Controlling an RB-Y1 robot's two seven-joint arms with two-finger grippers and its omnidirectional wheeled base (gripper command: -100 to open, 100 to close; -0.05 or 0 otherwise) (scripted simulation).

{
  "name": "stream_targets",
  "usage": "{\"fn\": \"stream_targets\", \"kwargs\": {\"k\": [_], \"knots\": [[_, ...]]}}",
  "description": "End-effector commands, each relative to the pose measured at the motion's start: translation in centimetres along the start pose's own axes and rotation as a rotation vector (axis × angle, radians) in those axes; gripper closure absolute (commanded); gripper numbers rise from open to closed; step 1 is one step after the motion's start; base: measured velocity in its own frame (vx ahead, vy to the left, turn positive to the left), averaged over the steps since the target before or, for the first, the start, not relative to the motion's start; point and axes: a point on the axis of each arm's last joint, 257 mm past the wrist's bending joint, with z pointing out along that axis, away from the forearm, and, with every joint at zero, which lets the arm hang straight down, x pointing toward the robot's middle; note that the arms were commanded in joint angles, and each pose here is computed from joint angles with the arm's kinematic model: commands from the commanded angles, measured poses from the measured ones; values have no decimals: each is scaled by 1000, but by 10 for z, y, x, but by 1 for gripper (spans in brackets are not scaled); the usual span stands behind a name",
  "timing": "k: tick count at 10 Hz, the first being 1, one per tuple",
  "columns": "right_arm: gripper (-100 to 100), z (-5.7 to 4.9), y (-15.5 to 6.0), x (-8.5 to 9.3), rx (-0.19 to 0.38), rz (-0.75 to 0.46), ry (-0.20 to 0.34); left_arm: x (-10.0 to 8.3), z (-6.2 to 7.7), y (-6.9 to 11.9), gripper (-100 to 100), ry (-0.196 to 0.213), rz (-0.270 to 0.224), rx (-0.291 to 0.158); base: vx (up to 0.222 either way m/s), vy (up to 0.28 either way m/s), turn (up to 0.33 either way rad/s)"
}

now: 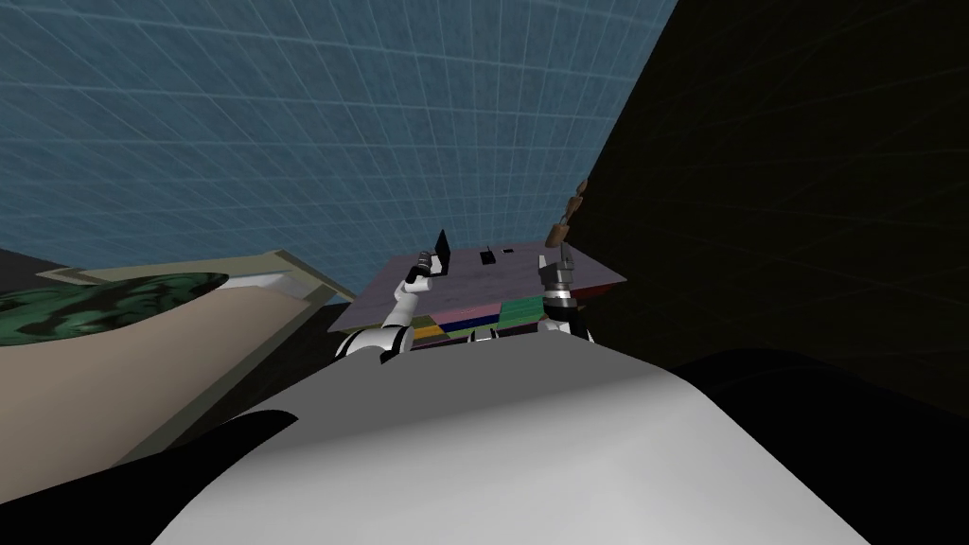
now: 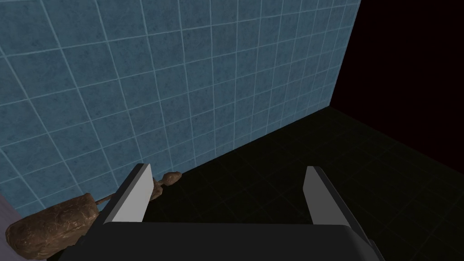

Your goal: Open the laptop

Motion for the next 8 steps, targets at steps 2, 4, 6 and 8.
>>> {"fn": "stream_targets", "kwargs": {"k": [2,4,6,8], "knots": [[0,0,0,0,0,0,0,-29,-5,9,100,-49,-102,-10,-20,49,-57],[0,0,0,0,0,0,0,-31,-5,9,-100,-39,-6,-12,4,-21,-13],[0,0,0,0,0,0,0,-37,-5,10,-100,-36,74,-14,10,-127,-1],[0,0,0,0,0,0,0,-44,-6,10,-100,-34,162,-16,32,-130,-2]]}}
